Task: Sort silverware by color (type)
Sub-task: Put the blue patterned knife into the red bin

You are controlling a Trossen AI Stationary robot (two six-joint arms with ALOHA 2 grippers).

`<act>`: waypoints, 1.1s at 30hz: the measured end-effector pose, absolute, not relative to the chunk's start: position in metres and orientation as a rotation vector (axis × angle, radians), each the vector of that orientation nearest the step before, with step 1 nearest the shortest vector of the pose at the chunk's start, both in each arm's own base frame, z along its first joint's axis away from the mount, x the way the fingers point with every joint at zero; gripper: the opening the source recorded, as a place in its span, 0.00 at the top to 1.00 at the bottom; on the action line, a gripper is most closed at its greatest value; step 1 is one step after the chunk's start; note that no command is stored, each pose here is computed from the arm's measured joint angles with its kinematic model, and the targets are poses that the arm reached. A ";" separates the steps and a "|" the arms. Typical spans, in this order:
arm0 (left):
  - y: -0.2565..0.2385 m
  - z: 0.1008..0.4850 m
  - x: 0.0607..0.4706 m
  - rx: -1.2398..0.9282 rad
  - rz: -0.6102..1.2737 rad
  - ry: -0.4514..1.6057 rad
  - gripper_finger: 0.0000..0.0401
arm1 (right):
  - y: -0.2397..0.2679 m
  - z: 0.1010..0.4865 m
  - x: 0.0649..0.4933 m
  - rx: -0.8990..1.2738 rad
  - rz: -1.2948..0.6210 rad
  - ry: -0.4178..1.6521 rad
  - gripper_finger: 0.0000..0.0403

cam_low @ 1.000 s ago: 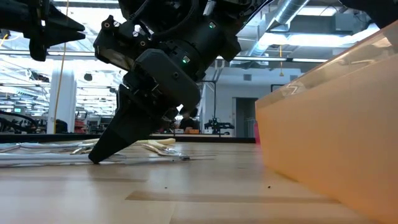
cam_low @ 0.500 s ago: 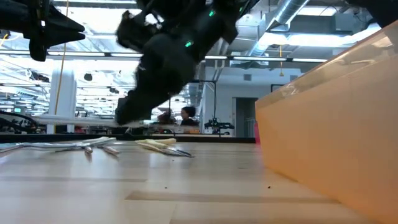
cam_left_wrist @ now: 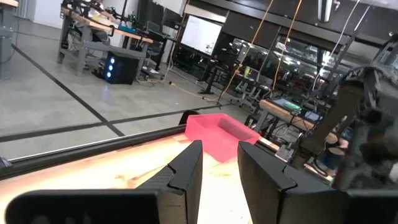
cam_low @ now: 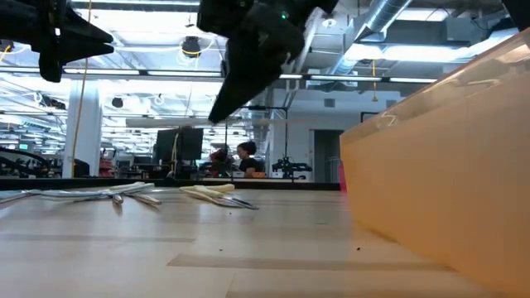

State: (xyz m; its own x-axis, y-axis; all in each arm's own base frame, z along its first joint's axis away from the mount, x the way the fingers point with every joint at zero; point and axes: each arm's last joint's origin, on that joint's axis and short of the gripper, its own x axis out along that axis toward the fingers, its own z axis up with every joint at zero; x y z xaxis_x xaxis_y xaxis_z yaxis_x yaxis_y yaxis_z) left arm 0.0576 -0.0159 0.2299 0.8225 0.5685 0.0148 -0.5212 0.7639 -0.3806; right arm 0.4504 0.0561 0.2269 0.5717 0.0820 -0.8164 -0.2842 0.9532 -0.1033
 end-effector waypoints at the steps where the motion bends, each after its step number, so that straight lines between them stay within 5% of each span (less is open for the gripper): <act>1: -0.016 0.230 0.058 -0.374 0.594 -0.132 0.78 | 0.053 0.232 0.446 -0.242 0.204 0.957 0.95; 12: -0.016 0.229 0.058 -0.369 0.595 -0.129 0.78 | 0.009 0.286 0.390 -0.296 -0.023 1.173 0.95; 20: -0.016 0.228 0.058 -0.348 0.596 -0.118 0.78 | -0.023 0.320 0.322 -0.229 -0.234 1.134 0.95; 33: -0.016 0.227 0.058 -0.342 0.597 -0.115 0.78 | -0.061 0.289 0.215 -0.034 -0.632 0.816 0.95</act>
